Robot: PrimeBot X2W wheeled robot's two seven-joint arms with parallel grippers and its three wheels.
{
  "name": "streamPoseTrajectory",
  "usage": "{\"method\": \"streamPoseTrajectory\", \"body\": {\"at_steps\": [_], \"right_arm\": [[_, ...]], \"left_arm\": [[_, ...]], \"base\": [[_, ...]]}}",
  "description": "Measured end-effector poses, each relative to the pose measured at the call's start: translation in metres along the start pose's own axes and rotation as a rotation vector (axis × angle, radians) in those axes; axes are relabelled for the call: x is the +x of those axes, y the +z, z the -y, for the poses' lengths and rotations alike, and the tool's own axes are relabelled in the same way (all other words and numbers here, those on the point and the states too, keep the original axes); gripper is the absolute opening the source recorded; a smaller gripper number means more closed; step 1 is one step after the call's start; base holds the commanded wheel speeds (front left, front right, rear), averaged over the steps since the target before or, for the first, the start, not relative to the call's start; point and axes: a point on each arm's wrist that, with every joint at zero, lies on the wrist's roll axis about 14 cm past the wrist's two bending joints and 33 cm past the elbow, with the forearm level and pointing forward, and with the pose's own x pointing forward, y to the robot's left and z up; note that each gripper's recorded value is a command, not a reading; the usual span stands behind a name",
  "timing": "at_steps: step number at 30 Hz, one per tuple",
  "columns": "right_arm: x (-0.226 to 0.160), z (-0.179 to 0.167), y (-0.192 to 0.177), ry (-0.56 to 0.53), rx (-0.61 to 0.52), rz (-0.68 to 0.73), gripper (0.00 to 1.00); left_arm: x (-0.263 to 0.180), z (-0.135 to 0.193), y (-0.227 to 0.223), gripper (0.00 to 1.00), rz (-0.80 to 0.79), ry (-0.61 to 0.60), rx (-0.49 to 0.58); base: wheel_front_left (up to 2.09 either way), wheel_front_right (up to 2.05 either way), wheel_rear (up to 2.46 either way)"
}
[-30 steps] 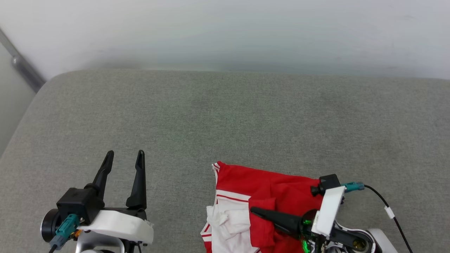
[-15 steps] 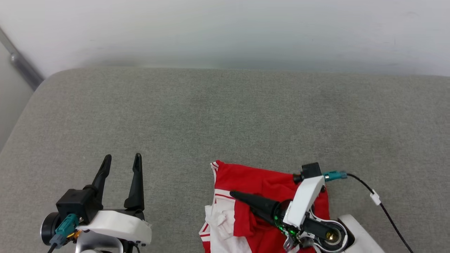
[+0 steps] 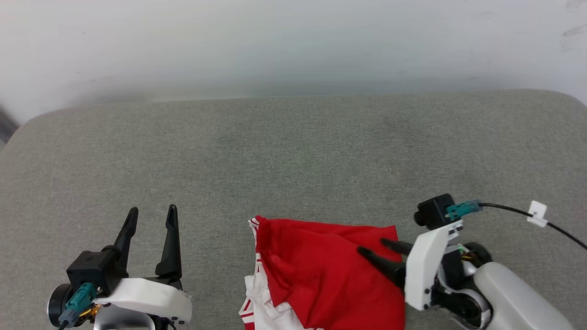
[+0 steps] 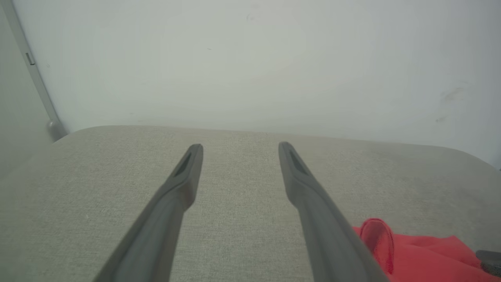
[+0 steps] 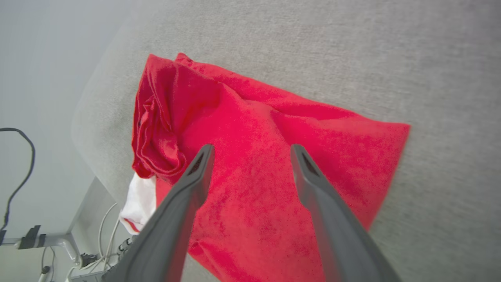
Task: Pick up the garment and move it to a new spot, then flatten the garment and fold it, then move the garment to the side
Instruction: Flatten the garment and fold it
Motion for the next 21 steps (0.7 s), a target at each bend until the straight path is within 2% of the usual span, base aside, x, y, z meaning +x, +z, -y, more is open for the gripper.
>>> {"method": "streamPoseTrajectory", "body": {"at_steps": [4, 9, 15, 21], "right_arm": [[-0.029, 0.050, 0.026, -0.173, -0.131, 0.110, 1.00], [-0.076, 0.092, 0.059, -0.362, -0.272, 0.281, 1.00], [-0.127, 0.096, 0.097, -0.478, -0.304, 0.580, 1.00], [-0.145, 0.075, 0.095, -0.490, -0.301, 0.704, 1.00]], "left_arm": [[0.002, 0.004, -0.002, 1.00, -0.007, -0.010, -0.005], [0.003, 0.005, -0.002, 1.00, -0.004, -0.014, 0.001], [0.002, 0.007, -0.003, 1.00, -0.002, -0.015, 0.001], [-0.003, 0.009, 0.000, 1.00, 0.015, -0.013, 0.002]], "base": [[0.00, 0.00, 0.00], [0.00, 0.00, 0.00], [0.00, 0.00, 0.00], [0.00, 0.00, 0.00]]}}
